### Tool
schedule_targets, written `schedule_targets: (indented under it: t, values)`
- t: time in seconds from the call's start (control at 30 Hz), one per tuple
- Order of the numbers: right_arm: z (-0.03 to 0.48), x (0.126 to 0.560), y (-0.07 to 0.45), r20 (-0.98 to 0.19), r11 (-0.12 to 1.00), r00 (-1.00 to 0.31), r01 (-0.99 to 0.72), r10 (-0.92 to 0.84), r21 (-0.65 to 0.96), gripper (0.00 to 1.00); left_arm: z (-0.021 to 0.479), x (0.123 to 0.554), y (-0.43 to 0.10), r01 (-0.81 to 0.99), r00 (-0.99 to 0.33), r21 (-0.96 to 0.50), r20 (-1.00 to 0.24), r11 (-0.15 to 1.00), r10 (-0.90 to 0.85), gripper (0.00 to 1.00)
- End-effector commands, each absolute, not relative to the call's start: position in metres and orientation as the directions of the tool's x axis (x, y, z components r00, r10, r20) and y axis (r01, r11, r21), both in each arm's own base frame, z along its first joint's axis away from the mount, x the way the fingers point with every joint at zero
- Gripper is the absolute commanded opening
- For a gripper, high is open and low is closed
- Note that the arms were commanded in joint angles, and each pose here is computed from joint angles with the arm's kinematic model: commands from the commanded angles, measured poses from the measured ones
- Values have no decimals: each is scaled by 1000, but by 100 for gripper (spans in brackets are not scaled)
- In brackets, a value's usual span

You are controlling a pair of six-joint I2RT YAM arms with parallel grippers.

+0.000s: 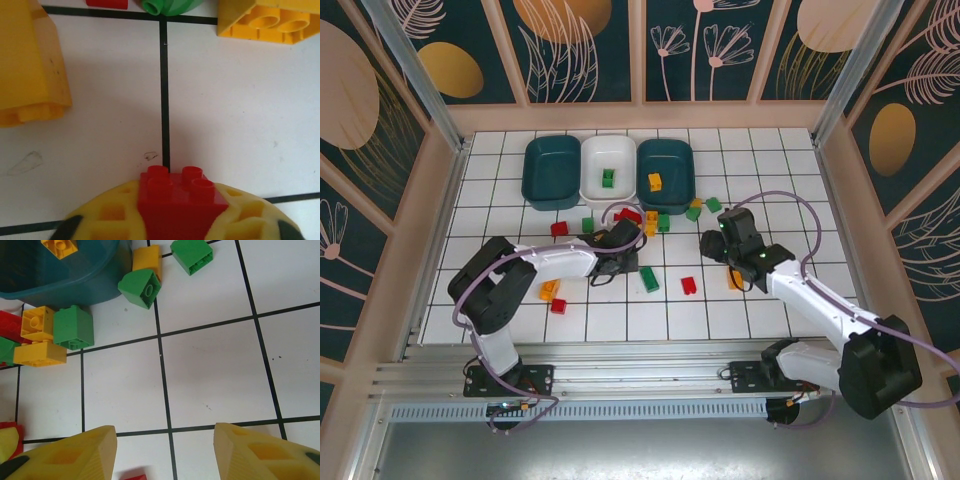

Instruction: Sort the legos into containers by color

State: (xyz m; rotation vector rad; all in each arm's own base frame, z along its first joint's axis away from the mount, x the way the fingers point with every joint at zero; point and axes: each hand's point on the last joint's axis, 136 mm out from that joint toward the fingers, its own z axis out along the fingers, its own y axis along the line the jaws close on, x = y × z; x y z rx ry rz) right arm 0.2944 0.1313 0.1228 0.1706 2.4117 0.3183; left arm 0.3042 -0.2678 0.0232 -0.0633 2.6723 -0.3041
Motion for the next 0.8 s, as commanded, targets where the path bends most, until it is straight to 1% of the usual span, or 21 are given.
schedule_targets:
  t: [0.0, 0.1, 0.17, 0.23, 0.33, 0.4, 0.5, 0.6, 0.63, 0.77]
  values:
    - [126, 293, 131, -629, 954, -745, 36, 224, 297, 54, 67, 309, -257, 20, -855, -208, -510, 978, -91, 0]
    - [127, 295, 136, -626, 949, -746, 24, 227, 315, 54, 115, 320, -245, 21, -798, -190, -595, 981, -98, 0]
    - [126, 296, 139, -623, 946, -749, 16, 227, 325, 54, 146, 333, -233, 13, -768, -220, -627, 975, -131, 0]
    - [125, 297, 143, -617, 943, -754, 10, 225, 332, 53, 173, 351, -211, -9, -734, -245, -657, 969, -173, 0]
    - [126, 298, 149, -616, 940, -756, -2, 222, 342, 53, 196, 382, -170, -70, -697, -241, -682, 968, -220, 0]
    - [127, 298, 153, -616, 937, -757, -12, 219, 348, 53, 199, 405, -145, -114, -687, -258, -677, 960, -263, 0]
    - [129, 298, 161, -613, 936, -762, -27, 208, 351, 53, 189, 440, -108, -188, -688, -287, -644, 939, -335, 0]
    - [129, 295, 168, -610, 938, -770, -44, 188, 345, 53, 184, 473, -78, -247, -666, -291, -642, 924, -380, 0]
    - [129, 294, 169, -608, 939, -772, -47, 182, 342, 53, 166, 485, -67, -280, -682, -282, -615, 918, -397, 0]
    - [131, 290, 174, -608, 942, -776, -60, 165, 331, 53, 124, 519, -46, -334, -724, -269, -540, 903, -429, 0]
